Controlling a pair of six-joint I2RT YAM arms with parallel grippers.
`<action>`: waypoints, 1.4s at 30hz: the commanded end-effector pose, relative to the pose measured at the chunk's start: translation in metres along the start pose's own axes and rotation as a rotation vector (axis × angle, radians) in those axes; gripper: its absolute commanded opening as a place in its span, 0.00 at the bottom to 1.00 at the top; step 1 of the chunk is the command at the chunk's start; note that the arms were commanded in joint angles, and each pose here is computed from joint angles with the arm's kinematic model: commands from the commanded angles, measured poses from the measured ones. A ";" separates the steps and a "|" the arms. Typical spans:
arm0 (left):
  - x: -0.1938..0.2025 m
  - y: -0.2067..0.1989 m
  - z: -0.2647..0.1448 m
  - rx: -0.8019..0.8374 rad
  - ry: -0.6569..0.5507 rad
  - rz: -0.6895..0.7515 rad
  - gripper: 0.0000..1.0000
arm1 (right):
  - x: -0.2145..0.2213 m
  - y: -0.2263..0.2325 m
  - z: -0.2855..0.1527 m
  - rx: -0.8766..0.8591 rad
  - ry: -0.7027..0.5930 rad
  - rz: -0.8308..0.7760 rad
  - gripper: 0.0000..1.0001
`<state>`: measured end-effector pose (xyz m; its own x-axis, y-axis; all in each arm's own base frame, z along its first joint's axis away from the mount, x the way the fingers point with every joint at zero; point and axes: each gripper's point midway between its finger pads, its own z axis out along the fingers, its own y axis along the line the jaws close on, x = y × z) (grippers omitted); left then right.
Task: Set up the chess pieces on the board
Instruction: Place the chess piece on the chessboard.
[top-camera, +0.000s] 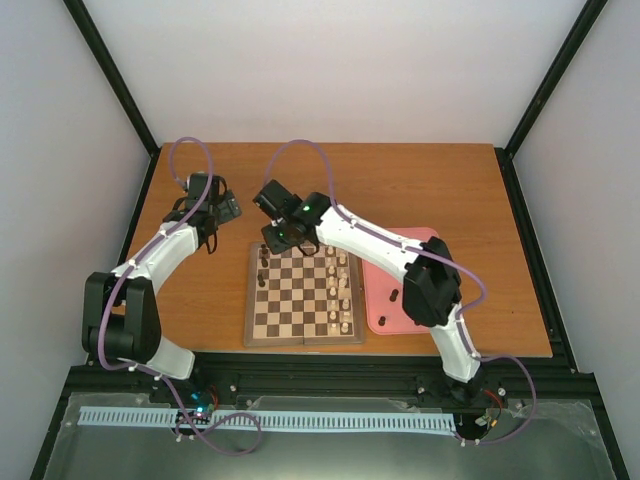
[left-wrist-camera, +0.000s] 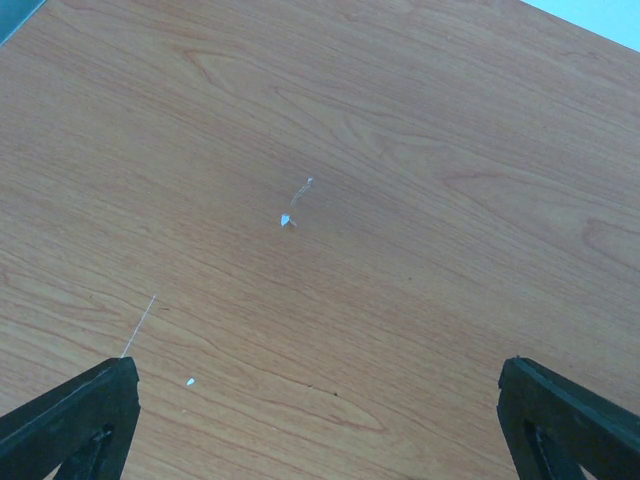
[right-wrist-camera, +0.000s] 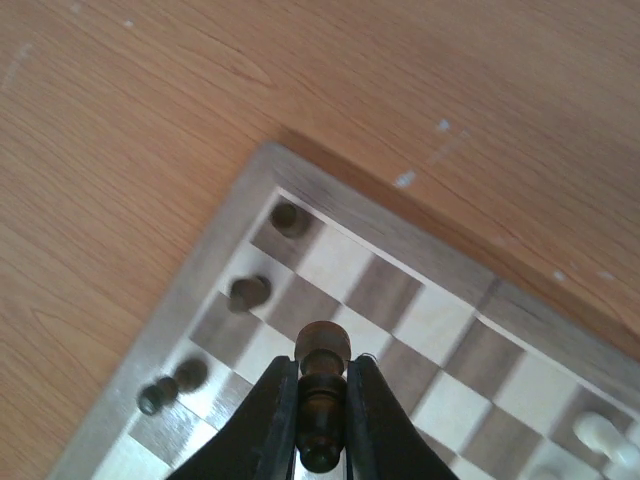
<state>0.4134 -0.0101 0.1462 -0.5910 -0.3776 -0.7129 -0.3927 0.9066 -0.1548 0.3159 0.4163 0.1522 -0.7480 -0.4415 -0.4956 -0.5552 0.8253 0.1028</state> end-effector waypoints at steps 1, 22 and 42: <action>-0.017 -0.007 -0.008 0.009 -0.038 0.005 1.00 | 0.006 0.029 0.016 -0.062 0.069 -0.075 0.04; -0.016 -0.006 -0.010 0.013 -0.040 0.003 1.00 | 0.024 0.064 0.035 -0.068 0.119 -0.137 0.05; -0.015 -0.007 -0.008 0.014 -0.037 0.004 1.00 | 0.026 0.069 0.062 -0.073 0.137 -0.150 0.05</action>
<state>0.4135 -0.0100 0.1463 -0.5904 -0.3776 -0.7133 -0.3931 0.9064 -0.1545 0.2783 0.4748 0.0921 -0.7073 -0.6007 -0.3726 -0.6736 0.7327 0.0973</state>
